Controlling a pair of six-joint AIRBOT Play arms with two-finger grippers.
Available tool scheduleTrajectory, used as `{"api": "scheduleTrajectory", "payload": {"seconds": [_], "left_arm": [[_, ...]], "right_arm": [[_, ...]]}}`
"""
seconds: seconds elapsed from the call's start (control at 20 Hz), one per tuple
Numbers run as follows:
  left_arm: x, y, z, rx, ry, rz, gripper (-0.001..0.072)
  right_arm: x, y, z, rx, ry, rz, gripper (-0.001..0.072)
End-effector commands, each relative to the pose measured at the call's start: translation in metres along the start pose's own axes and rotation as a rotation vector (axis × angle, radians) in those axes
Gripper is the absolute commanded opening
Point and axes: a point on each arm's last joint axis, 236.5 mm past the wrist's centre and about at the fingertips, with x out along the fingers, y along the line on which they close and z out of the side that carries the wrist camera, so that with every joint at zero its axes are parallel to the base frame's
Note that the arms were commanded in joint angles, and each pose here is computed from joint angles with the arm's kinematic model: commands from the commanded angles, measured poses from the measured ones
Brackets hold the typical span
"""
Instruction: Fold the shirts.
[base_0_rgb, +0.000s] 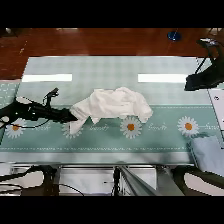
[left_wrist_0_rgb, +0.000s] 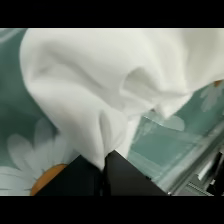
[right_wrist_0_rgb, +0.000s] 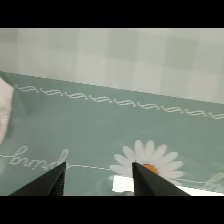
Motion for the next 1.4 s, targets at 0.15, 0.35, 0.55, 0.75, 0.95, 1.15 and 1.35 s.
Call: {"api": "scheduleTrajectory", "payload": {"seconds": [0.15,0.35,0.55,0.75,0.95,1.15,1.35], "left_arm": [[-0.012,-0.014,0.003,0.009,0.019,-0.054,0.0033],[-0.012,-0.014,0.003,-0.006,0.021,-0.054,0.0033],[-0.012,-0.014,0.002,-0.051,0.023,-0.055,0.0033],[-0.012,-0.014,0.002,-0.075,0.025,-0.056,0.0033],[-0.012,-0.018,-0.002,-0.076,0.044,-0.070,0.0033],[-0.012,-0.018,-0.002,-0.077,0.045,-0.072,0.0033],[-0.013,-0.021,-0.006,-0.076,0.060,-0.083,0.0033]], "right_arm": [[0.040,0.003,-0.006,0.273,-0.012,0.432,0.0595],[0.099,0.025,-0.056,0.271,0.103,0.501,0.0595],[0.141,0.068,-0.075,0.251,0.091,0.568,0.0596],[0.146,0.105,-0.062,0.149,0.023,0.609,0.0612],[0.145,0.130,-0.040,0.169,-0.047,0.642,0.0612],[0.166,0.161,-0.058,0.188,0.072,0.681,0.0611],[0.187,0.197,-0.074,0.185,0.159,0.711,0.0587]]}}
